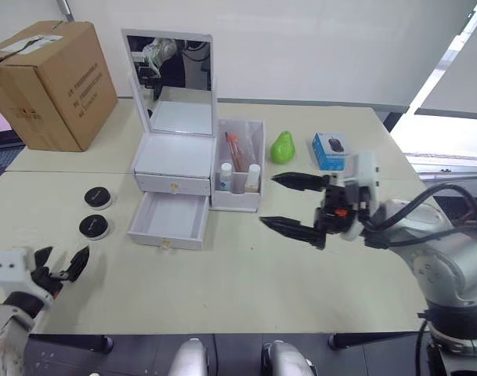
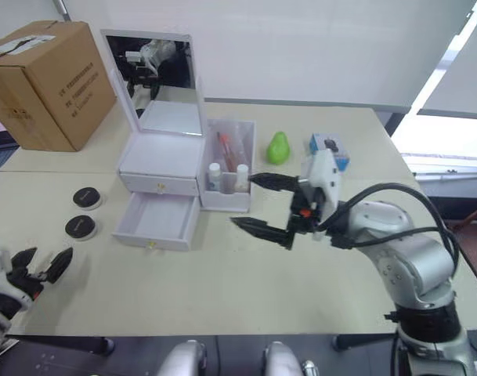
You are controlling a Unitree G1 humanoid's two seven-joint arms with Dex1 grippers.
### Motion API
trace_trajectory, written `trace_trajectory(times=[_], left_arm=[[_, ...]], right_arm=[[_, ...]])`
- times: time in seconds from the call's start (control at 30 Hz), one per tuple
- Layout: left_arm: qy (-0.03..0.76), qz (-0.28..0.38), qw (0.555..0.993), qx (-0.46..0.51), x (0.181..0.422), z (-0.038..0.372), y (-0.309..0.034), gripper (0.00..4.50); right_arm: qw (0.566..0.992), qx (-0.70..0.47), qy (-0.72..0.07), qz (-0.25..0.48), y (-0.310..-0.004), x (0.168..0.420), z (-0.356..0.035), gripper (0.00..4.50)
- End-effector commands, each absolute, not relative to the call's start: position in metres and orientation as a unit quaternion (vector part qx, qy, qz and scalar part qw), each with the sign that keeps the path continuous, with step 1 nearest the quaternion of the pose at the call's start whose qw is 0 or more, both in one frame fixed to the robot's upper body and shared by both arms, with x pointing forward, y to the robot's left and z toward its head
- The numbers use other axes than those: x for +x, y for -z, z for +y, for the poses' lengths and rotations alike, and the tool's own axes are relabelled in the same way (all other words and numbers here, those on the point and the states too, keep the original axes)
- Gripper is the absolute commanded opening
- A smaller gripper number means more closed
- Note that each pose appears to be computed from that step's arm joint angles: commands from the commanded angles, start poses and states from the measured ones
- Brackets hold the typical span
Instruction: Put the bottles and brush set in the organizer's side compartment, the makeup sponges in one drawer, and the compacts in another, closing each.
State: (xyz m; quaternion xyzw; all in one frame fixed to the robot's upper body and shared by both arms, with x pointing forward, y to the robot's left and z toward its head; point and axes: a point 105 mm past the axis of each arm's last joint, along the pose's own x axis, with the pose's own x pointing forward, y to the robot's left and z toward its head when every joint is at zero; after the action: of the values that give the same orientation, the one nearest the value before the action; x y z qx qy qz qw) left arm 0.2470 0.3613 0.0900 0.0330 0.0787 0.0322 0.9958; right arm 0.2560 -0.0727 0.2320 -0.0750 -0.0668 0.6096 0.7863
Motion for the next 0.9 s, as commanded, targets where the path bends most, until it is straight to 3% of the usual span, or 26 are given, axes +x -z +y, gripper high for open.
trace_trajectory(times=[0.03,0.17,0.43,0.57,0.63,0.9], left_arm=[[-0.045,0.087,0.994,0.043,0.262,0.359,-0.088,4.49],[-0.022,0.091,0.995,0.037,0.282,0.347,-0.086,4.49],[-0.018,0.088,0.995,0.046,0.295,0.342,-0.089,4.49],[-0.022,0.068,0.996,0.047,0.297,0.341,-0.096,3.62],[-0.020,0.065,0.997,0.048,0.299,0.338,-0.097,2.95],[-0.033,-0.004,0.997,0.067,0.295,0.349,-0.133,2.91]], right_arm=[[0.766,-0.083,-0.632,-0.087,-0.240,0.247,-0.059,4.50],[0.761,-0.088,-0.636,-0.093,-0.241,0.248,-0.051,4.50],[0.766,-0.082,-0.631,-0.092,-0.239,0.245,-0.048,4.50],[0.769,-0.079,-0.629,-0.086,-0.236,0.243,-0.048,4.50],[0.771,-0.078,-0.626,-0.084,-0.235,0.244,-0.049,4.50],[0.777,-0.076,-0.620,-0.075,-0.231,0.244,-0.050,4.50]])
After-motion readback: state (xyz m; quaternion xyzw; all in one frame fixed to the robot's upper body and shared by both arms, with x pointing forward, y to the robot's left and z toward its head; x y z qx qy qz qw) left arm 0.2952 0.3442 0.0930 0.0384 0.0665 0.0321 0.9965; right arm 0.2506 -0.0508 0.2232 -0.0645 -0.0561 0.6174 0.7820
